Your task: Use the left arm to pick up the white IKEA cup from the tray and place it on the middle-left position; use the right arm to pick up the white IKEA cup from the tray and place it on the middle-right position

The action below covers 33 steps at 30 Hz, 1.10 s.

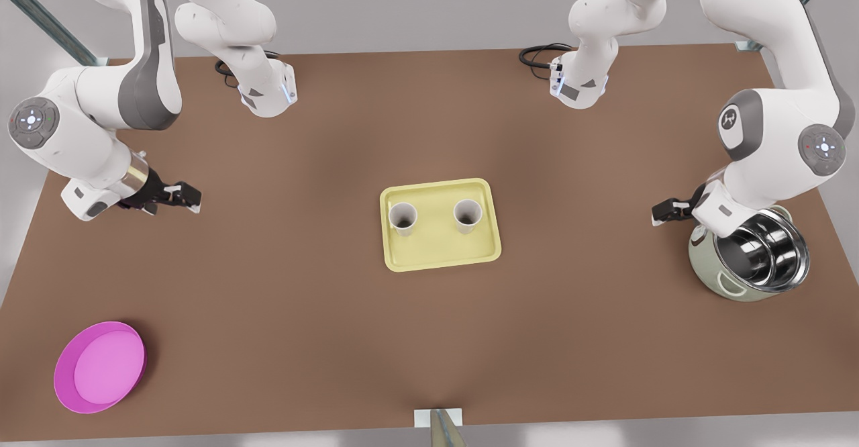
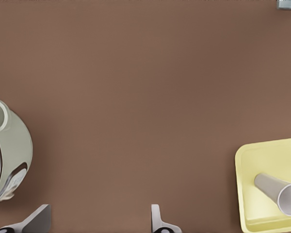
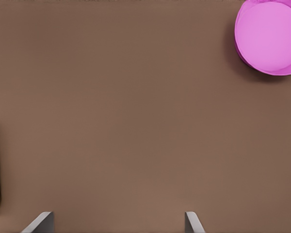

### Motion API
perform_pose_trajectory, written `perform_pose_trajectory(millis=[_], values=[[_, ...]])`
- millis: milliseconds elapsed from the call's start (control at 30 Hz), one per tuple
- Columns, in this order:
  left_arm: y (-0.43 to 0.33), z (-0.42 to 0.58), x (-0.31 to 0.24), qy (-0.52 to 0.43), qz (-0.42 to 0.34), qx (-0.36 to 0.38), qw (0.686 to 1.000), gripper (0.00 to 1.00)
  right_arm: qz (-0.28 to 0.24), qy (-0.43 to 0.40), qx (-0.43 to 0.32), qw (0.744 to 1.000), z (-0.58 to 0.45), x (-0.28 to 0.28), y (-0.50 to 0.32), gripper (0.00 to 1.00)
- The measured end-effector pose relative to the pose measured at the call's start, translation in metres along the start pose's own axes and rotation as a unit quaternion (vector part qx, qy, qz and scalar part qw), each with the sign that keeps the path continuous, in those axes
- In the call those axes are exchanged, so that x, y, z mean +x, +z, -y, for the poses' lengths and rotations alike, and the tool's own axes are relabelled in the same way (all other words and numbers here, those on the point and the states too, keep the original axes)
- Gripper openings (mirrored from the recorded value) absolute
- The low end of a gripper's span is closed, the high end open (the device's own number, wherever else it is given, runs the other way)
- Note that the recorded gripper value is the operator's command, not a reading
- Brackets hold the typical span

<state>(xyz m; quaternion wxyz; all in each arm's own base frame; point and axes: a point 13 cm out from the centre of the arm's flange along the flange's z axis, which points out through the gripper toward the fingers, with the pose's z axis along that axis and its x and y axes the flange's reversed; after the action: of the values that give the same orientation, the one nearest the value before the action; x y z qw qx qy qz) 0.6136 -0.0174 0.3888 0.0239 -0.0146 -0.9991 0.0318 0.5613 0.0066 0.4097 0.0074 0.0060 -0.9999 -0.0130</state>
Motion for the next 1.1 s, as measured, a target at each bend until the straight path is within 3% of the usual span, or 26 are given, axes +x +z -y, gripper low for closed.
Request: perform_pose_trajectory(millis=[167,233,300,400,533,800,1100], values=[[0.014,0.064,-0.004,0.053,-0.007,0.002,0.999,1.00,0.004,-0.010,-0.003,1.000,-0.012,-0.028,0.009,1.00],[0.037,0.153,0.007,0.117,-0.024,-0.001,0.993,1.00,0.002,-0.088,-0.008,0.996,-0.113,-0.053,0.026,1.00],[0.072,0.214,0.037,0.155,-0.057,-0.008,0.986,1.00,0.001,-0.196,-0.012,0.981,-0.258,-0.031,0.039,1.00],[0.124,0.257,0.071,0.153,-0.083,-0.001,0.985,1.00,-0.007,-0.239,-0.017,0.971,-0.342,-0.021,0.086,1.00],[0.186,0.282,0.098,0.125,-0.082,-0.003,0.989,1.00,-0.002,-0.223,-0.025,0.975,-0.372,-0.031,0.132,1.00],[0.262,0.336,0.070,0.082,-0.012,0.008,0.997,1.00,-0.005,-0.175,-0.057,0.983,-0.420,-0.001,0.207,1.00],[0.245,0.324,0.081,0.039,0.031,-0.007,0.999,1.00,0.014,-0.125,-0.064,0.990,-0.409,0.016,0.243,1.00]])
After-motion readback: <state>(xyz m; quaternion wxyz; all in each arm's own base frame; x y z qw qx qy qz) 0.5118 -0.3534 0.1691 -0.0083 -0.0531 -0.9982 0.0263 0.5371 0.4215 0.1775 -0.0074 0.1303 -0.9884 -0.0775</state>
